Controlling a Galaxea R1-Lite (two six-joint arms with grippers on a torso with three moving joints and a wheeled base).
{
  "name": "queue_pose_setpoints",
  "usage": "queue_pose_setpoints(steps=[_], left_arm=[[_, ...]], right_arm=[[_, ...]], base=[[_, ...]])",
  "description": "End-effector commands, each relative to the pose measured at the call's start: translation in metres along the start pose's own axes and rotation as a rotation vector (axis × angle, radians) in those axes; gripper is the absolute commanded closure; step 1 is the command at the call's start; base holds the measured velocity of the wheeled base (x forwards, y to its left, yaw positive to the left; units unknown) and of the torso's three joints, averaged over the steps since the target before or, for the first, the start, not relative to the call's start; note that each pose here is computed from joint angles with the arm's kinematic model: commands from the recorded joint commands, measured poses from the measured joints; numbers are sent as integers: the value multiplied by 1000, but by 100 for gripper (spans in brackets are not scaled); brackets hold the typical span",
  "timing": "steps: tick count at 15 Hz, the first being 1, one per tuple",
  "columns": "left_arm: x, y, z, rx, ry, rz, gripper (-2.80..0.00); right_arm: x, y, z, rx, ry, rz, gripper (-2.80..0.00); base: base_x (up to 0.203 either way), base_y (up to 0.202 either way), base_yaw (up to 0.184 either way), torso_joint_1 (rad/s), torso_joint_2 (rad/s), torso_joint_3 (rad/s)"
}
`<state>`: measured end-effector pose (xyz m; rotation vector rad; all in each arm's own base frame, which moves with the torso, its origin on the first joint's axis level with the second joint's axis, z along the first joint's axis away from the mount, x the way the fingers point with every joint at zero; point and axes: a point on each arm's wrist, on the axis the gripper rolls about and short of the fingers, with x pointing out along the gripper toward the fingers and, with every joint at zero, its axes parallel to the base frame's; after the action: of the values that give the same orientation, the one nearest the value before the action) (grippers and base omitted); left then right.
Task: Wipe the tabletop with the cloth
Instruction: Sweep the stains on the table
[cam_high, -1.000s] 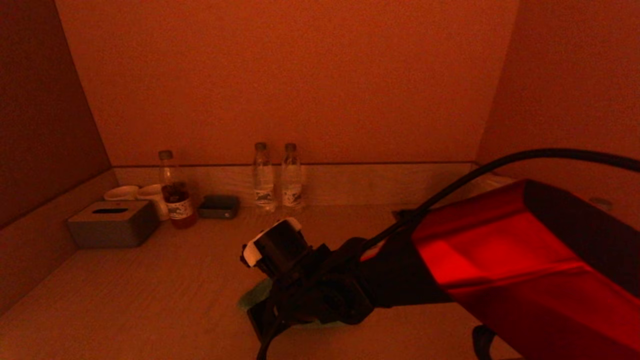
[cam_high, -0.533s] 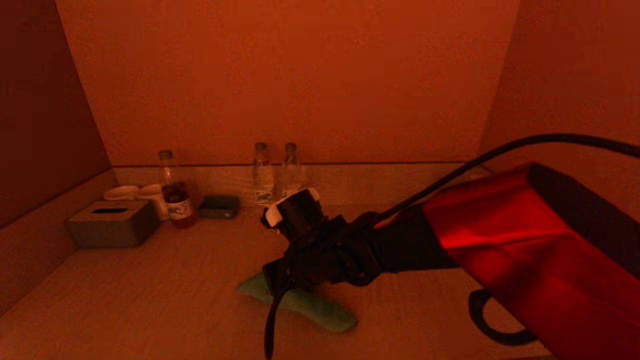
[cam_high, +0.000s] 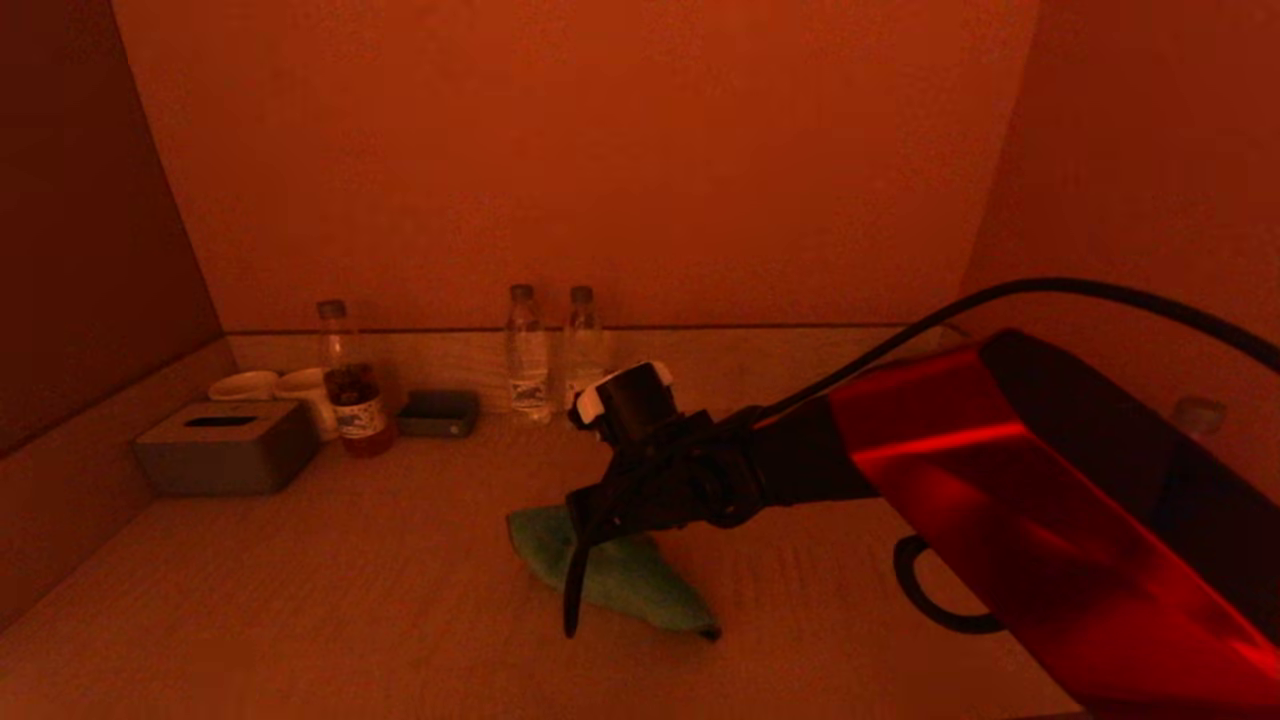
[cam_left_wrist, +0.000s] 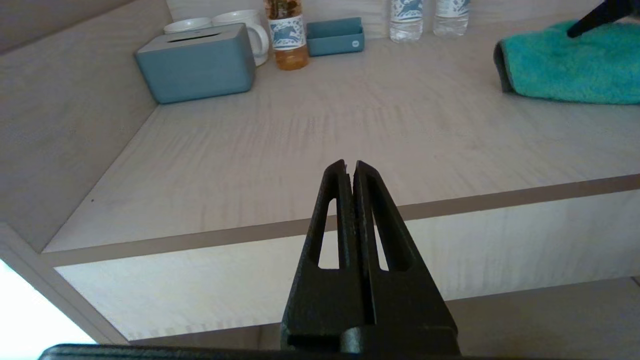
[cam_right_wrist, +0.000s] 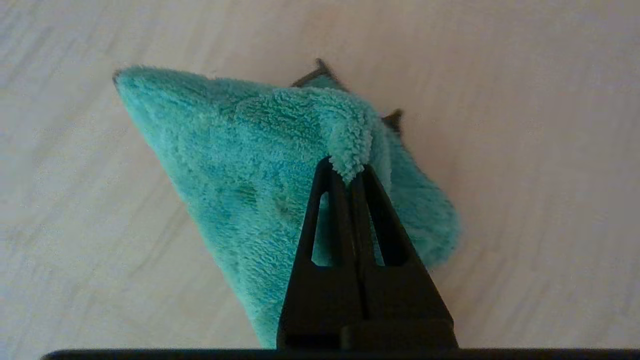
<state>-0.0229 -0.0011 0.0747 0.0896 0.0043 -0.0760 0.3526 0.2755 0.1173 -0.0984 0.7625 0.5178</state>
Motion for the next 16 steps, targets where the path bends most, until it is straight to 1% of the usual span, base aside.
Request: queue_pose_setpoints(steps=[1,3,5,10,13,16], left_arm=[[0,0,0,1,0,-1,0],[0,0,0,1,0,-1,0],[0,0,0,1,0,-1,0],[0,0,0,1,0,-1,0],[0,0,0,1,0,-1,0],[0,0,0,1,0,-1,0]], right_arm=[[19,-18,-11,39,51,-36,0],[18,-20,-19,48,78,-41,0],[17,-18,-25,44,94,-38,0],[18,-18,-25,45,98,-37,0],[9,-19,-35,44,127,-37,0],[3,-20,-41,43,128,-36,0]], base=[[0,0,0,0,0,0],[0,0,0,0,0,0],[0,0,0,0,0,0],[0,0,0,0,0,0],[0,0,0,0,0,0],[0,0,0,0,0,0]])
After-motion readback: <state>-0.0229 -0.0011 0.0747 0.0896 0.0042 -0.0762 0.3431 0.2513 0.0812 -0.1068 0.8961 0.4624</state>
